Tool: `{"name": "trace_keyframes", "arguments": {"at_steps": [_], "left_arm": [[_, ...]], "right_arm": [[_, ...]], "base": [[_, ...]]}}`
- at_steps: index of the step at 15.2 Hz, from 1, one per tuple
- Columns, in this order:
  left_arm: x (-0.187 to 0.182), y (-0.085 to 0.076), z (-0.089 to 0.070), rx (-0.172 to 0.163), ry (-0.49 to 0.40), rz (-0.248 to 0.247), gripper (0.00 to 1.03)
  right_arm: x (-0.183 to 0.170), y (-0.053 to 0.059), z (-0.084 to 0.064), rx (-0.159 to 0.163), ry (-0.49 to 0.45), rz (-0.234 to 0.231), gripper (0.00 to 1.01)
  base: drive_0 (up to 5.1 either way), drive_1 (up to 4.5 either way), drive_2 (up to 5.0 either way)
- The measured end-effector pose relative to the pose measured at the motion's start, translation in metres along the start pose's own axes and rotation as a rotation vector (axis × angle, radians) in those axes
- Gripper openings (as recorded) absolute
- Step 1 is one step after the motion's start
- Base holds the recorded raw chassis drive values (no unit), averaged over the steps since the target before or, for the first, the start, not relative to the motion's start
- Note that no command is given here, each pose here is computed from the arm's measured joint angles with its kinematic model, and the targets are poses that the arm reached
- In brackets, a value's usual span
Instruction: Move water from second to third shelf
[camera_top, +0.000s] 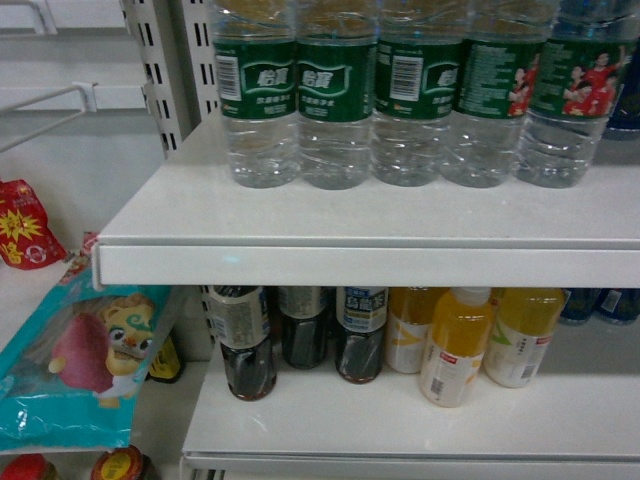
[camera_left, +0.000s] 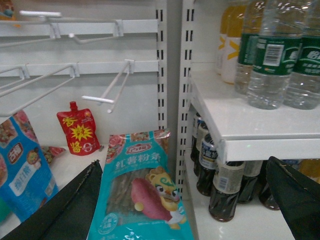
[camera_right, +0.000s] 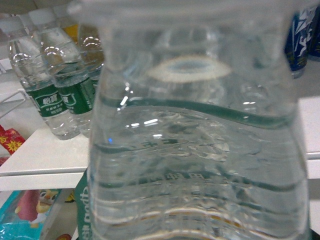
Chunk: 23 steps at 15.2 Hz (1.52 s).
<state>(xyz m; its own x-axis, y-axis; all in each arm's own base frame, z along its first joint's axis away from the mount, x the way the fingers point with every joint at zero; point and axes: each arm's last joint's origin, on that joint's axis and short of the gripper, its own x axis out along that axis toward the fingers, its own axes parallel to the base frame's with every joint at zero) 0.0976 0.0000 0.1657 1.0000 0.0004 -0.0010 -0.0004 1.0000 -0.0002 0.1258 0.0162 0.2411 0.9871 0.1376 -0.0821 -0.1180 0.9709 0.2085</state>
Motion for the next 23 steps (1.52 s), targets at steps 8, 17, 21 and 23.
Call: {"name": "trace_keyframes", "arguments": {"at_steps": [8,17,21,23], "left_arm": [[0.000,0.000,0.000,0.000,0.001,0.002,0.98],[0.000,0.000,0.000,0.000,0.001,-0.001,0.98],[0.000,0.000,0.000,0.000,0.001,-0.001,0.98],[0.000,0.000,0.000,0.000,0.002,0.000,0.98]], "right_arm": [[0.000,0.001,0.000,0.000,0.003,0.008,0.43],[0.018,0.000,0.012,-0.010,0.157,0.111,0.43],[0.061,0.019,0.042,-0.112,0.043,0.188,0.43],[0.088,0.022,0.032,-0.140,0.100,0.192,0.43]], "base": [[-5.0,2.41,2.4],[-5.0,2.41,2.4],[-5.0,2.41,2.4],[0.0,0.00,0.0]]}}
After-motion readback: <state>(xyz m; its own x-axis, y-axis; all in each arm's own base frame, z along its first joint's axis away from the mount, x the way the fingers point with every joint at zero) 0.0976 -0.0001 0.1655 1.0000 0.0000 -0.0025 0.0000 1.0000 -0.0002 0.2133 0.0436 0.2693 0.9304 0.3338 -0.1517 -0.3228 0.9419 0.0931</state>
